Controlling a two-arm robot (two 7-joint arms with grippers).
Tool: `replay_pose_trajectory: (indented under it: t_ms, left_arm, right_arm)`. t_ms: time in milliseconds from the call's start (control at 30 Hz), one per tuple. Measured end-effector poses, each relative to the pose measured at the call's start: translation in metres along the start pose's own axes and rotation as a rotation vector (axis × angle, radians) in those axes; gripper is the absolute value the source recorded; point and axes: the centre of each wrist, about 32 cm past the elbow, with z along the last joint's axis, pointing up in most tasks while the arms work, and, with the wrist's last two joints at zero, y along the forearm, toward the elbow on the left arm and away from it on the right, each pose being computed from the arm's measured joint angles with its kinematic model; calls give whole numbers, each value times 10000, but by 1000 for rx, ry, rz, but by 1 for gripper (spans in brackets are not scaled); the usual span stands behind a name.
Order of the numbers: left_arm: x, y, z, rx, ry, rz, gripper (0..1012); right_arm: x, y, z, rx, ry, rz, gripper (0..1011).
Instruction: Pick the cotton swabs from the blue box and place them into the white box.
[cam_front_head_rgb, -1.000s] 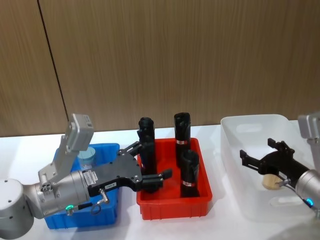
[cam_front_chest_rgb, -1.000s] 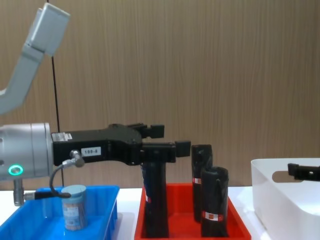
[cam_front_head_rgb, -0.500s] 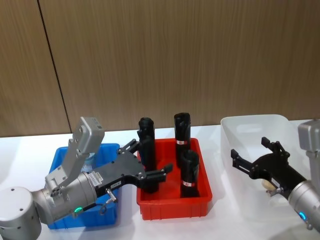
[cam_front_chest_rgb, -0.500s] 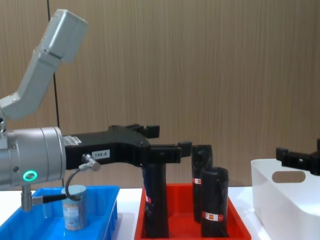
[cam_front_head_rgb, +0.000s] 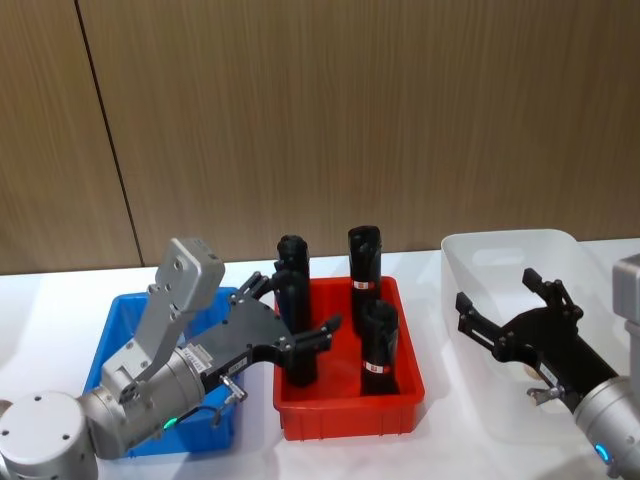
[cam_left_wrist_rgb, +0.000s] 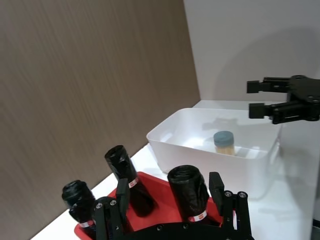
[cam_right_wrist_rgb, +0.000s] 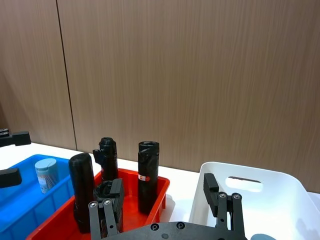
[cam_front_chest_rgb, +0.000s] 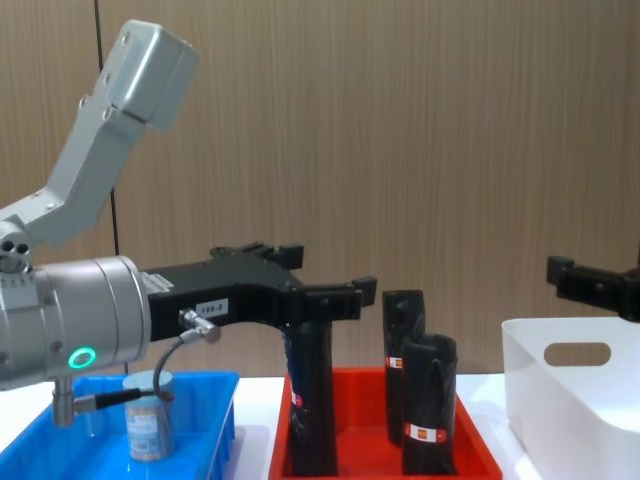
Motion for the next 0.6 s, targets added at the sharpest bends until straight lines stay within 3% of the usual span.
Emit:
replay_pose_trajectory:
  t_ms: [600]
  left_arm:
    - [-272, -8, 27, -5, -40, 181, 1004]
  right_arm:
    - [-9, -6, 4, 3, 1, -1, 1002]
